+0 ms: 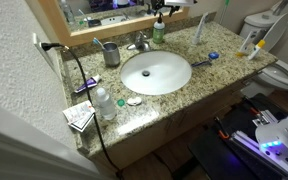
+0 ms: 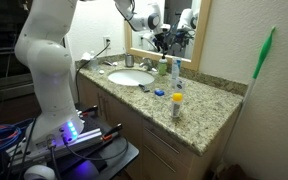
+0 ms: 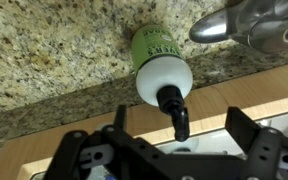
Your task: Move the pump bottle forward and then push down on its pump
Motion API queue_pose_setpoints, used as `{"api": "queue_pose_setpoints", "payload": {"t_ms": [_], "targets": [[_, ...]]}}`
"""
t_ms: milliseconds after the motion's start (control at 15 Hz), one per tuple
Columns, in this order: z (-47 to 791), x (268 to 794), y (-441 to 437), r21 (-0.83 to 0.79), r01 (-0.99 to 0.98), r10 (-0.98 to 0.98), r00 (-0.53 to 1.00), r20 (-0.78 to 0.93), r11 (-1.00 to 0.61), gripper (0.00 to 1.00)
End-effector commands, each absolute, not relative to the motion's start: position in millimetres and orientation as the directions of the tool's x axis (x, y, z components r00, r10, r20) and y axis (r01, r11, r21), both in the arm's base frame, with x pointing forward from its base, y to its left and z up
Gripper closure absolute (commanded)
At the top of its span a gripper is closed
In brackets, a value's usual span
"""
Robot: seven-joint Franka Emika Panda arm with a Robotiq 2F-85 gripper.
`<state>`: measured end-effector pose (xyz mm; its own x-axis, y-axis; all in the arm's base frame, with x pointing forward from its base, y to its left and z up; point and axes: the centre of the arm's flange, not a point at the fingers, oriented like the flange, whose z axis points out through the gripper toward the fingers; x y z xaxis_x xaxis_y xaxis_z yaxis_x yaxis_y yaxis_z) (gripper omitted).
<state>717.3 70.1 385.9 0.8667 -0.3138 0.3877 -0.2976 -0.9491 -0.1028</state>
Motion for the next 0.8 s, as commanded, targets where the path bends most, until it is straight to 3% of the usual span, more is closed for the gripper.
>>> {"api": "queue_pose_setpoints", "payload": {"t_ms": [0,133,200,267,400,467,533,600,733], "targets": [[385,722,70,-0.107,-0.294,-0.312,0.866,0.391,-0.950,0.00],[383,725,71,-0.108,-0.294,-0.313,0.866,0.391,-0.950,0.00],[389,721,70,-0.096,-0.297,-0.311,0.873,0.375,-0.950,0.23],[391,719,69,-0.088,-0.306,-0.316,0.872,0.373,-0.948,0.27],[384,724,70,-0.102,-0.300,-0.315,0.866,0.389,-0.949,0.08],[385,724,70,-0.101,-0.301,-0.316,0.865,0.391,-0.948,0.15],[384,725,70,-0.100,-0.301,-0.315,0.865,0.391,-0.948,0.13],[383,725,70,-0.100,-0.300,-0.315,0.865,0.390,-0.949,0.00],[383,724,71,-0.093,-0.296,-0.309,0.875,0.373,-0.951,0.00]]}}
